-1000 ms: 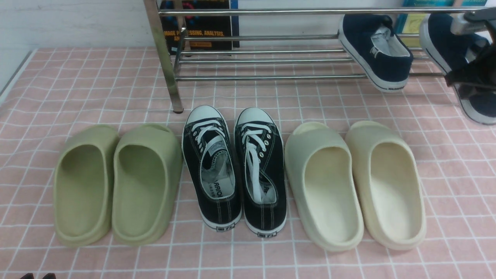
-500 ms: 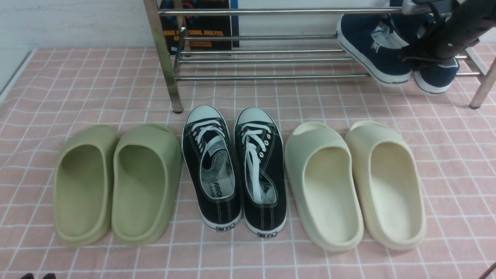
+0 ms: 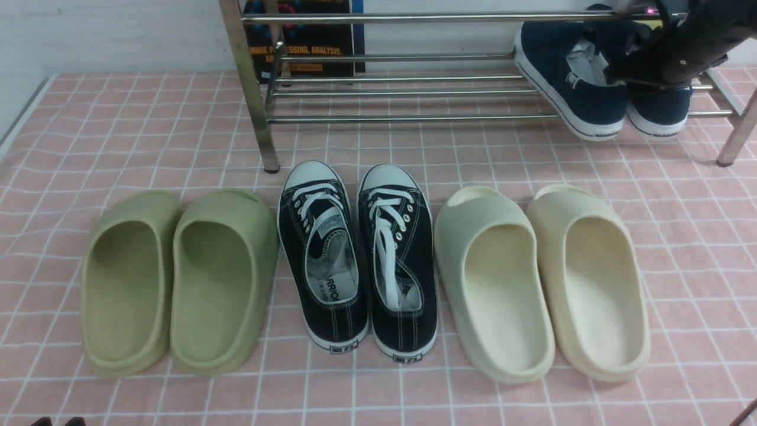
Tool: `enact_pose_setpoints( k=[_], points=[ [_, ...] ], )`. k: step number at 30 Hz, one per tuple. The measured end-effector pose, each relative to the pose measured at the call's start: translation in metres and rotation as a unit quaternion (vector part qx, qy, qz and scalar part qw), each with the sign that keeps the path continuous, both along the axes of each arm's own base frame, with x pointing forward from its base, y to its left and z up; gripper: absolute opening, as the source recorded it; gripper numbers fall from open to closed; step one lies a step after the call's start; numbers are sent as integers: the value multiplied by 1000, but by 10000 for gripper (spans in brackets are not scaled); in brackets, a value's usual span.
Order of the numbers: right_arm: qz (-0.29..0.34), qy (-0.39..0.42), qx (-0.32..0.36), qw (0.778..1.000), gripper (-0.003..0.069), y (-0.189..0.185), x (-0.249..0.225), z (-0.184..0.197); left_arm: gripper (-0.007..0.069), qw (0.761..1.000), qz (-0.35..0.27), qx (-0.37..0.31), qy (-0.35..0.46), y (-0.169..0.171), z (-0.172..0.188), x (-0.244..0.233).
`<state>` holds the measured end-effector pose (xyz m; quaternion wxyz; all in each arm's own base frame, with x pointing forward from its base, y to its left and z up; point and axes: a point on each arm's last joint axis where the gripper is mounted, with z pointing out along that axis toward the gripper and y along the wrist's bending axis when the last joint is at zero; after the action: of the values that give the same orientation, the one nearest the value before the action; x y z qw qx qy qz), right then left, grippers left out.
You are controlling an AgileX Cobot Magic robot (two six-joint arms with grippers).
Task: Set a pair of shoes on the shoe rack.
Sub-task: Use the right arm to put a shoe into the shoe rack
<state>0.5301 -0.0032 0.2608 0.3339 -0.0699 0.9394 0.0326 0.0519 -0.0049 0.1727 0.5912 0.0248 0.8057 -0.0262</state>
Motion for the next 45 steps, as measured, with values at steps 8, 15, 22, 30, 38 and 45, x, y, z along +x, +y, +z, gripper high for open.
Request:
enact_pose_setpoints(
  k=[8,15,22,30,38,45],
  points=[
    [1,-9,-39,999,322,-5,-25,51,239,1000,0,0,0,0,0,0],
    [-53,3,-58,997,120,-35,-42,74,239,1000,0,0,0,0,0,0],
    [-89,51,-39,994,-19,-58,-37,29,239,1000,0,0,0,0,0,0],
    [-84,78,4,993,-19,-51,-32,-8,239,1000,0,0,0,0,0,0],
    [-44,77,33,996,-15,-44,-32,-7,239,1000,0,0,0,0,0,0],
    [-38,82,20,996,-10,-43,-39,4,239,1000,0,0,0,0,0,0]
  ],
)
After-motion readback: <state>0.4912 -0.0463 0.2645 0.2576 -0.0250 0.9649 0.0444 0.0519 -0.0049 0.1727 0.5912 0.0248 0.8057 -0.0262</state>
